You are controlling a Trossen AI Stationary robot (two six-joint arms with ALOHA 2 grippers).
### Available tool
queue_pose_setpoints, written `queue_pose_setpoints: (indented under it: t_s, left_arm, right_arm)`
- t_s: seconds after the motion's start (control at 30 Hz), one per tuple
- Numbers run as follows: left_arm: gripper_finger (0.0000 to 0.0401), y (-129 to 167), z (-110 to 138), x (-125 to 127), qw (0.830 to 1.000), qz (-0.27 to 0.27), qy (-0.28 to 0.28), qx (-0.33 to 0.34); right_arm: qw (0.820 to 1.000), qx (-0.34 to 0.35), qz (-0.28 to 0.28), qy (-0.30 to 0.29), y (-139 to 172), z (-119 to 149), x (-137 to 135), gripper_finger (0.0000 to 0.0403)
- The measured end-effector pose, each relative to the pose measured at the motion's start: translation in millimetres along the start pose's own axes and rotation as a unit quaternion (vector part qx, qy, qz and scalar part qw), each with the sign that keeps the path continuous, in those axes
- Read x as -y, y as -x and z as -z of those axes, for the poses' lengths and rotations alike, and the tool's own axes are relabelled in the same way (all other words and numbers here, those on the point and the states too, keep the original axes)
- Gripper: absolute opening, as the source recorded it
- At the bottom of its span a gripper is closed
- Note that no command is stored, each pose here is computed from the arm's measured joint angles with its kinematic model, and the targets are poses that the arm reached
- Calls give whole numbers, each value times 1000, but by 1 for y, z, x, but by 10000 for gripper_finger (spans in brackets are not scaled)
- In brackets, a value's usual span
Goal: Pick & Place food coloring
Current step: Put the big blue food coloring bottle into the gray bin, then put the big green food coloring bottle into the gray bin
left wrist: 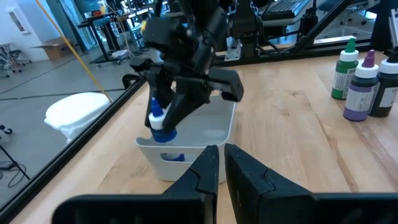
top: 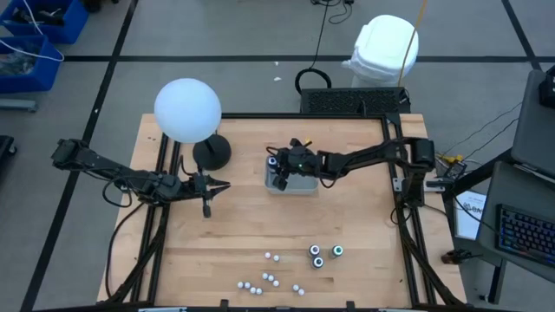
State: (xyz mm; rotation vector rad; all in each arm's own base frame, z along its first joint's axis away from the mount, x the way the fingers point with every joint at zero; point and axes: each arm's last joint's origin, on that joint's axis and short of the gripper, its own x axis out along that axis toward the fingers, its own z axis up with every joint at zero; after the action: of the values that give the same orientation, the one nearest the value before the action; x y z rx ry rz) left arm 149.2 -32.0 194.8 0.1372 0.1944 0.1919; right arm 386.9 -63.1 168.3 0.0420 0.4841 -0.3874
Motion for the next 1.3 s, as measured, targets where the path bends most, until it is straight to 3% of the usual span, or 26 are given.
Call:
queue_pose_setpoints:
  t_s: [0.53,1.3]
  left_arm:
    - [35,0,0,0,1000,-2,0,0]
    - [35,0,0,0,1000,-2,5,0]
  right_arm:
    - [1000,1,3,-1,-12,11,-2,117]
    - [1000,18,12,-5,-7,3,0,196]
